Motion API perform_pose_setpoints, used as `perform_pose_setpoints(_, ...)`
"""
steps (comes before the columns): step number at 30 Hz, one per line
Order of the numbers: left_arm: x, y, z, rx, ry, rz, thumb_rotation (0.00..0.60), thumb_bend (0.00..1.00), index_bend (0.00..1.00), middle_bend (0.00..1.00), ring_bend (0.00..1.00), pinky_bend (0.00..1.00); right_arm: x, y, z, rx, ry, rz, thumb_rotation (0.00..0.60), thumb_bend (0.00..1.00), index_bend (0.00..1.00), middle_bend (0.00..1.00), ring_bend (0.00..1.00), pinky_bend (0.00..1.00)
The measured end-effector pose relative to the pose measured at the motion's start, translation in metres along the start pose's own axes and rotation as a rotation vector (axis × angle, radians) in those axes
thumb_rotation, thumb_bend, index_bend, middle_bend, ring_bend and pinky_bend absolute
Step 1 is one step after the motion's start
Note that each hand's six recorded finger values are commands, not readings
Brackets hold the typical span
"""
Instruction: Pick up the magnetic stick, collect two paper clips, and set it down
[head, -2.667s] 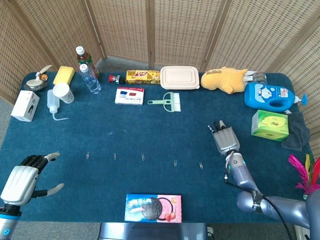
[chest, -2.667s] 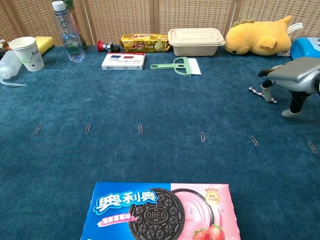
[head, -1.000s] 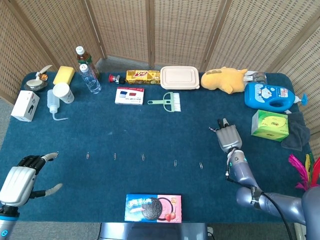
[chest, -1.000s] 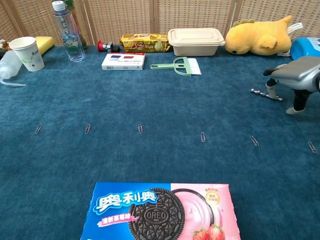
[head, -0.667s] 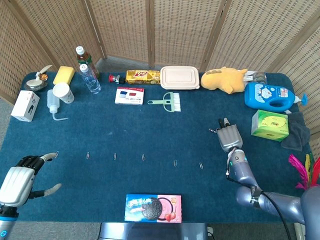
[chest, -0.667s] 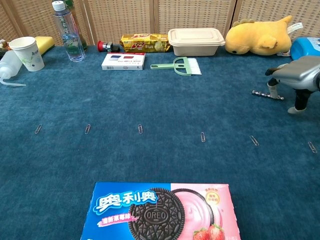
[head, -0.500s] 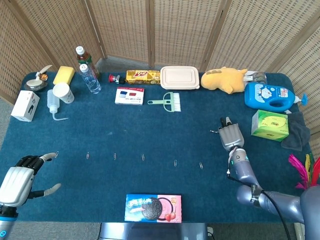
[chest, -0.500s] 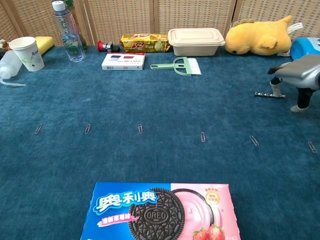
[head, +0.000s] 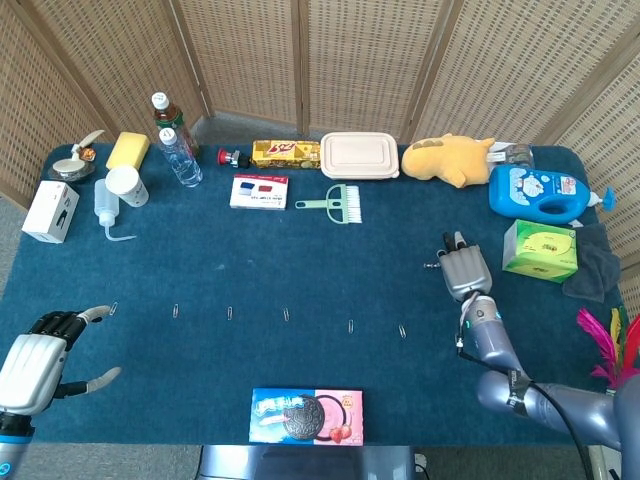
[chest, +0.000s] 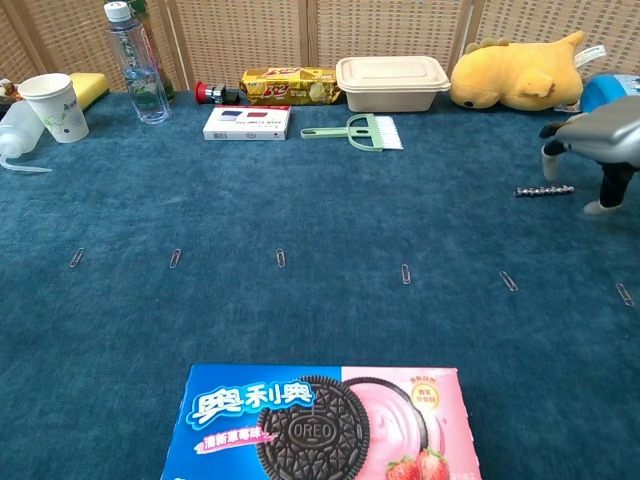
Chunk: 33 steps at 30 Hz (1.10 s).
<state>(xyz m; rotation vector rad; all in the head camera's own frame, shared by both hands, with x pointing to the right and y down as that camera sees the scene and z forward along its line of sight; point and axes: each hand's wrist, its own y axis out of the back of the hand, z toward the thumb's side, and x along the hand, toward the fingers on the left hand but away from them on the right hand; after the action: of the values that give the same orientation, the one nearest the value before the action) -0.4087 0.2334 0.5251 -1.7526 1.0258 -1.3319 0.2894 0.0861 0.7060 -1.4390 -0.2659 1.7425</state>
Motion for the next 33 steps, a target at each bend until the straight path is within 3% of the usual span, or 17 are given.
perform_pose_setpoints(6, -0.001, -0.001, 0.001, -0.007, -0.002, 0.002, 0.442, 0.20, 0.22, 0.33, 0.30, 0.24, 0.007, 0.019, 0.000, -0.190, 0.027, -0.043, 0.600, 0.31, 0.18, 0.18, 0.27, 0.47)
perform_pose_setpoints(11, -0.001, -0.002, 0.000, -0.010, -0.002, 0.001, 0.441, 0.20, 0.22, 0.33, 0.30, 0.24, 0.012, 0.040, -0.002, -0.409, 0.074, -0.121, 0.596, 0.31, 0.18, 0.47, 0.63, 0.77)
perform_pose_setpoints(14, -0.002, -0.003, -0.001, -0.013, 0.000, 0.000, 0.439, 0.20, 0.22, 0.33, 0.30, 0.24, 0.015, 0.055, -0.005, -0.508, 0.120, -0.190, 0.589, 0.31, 0.23, 0.66, 0.81, 0.89)
perform_pose_setpoints(16, -0.002, -0.003, -0.002, -0.014, 0.001, 0.000, 0.441, 0.20, 0.22, 0.33, 0.30, 0.24, 0.016, 0.063, -0.010, -0.537, 0.146, -0.235, 0.592, 0.31, 0.31, 0.79, 0.92, 0.98)
perform_pose_setpoints(19, -0.003, -0.003, -0.003, -0.014, 0.003, 0.001, 0.438, 0.20, 0.22, 0.33, 0.30, 0.24, 0.013, 0.066, -0.022, -0.520, 0.152, -0.264, 0.599, 0.31, 0.42, 0.88, 0.97, 1.00)
perform_pose_setpoints(22, -0.003, -0.004, -0.004, -0.016, 0.004, 0.000, 0.437, 0.20, 0.22, 0.33, 0.30, 0.24, 0.008, 0.061, -0.027, -0.491, 0.145, -0.237, 0.600, 0.31, 0.50, 0.92, 1.00, 1.00)
perform_pose_setpoints(33, 0.000, -0.002, -0.003, -0.009, -0.002, 0.007, 0.441, 0.20, 0.22, 0.33, 0.30, 0.24, -0.013, 0.040, -0.021, -0.384, 0.116, -0.134, 0.600, 0.31, 0.56, 0.93, 1.00, 1.00)
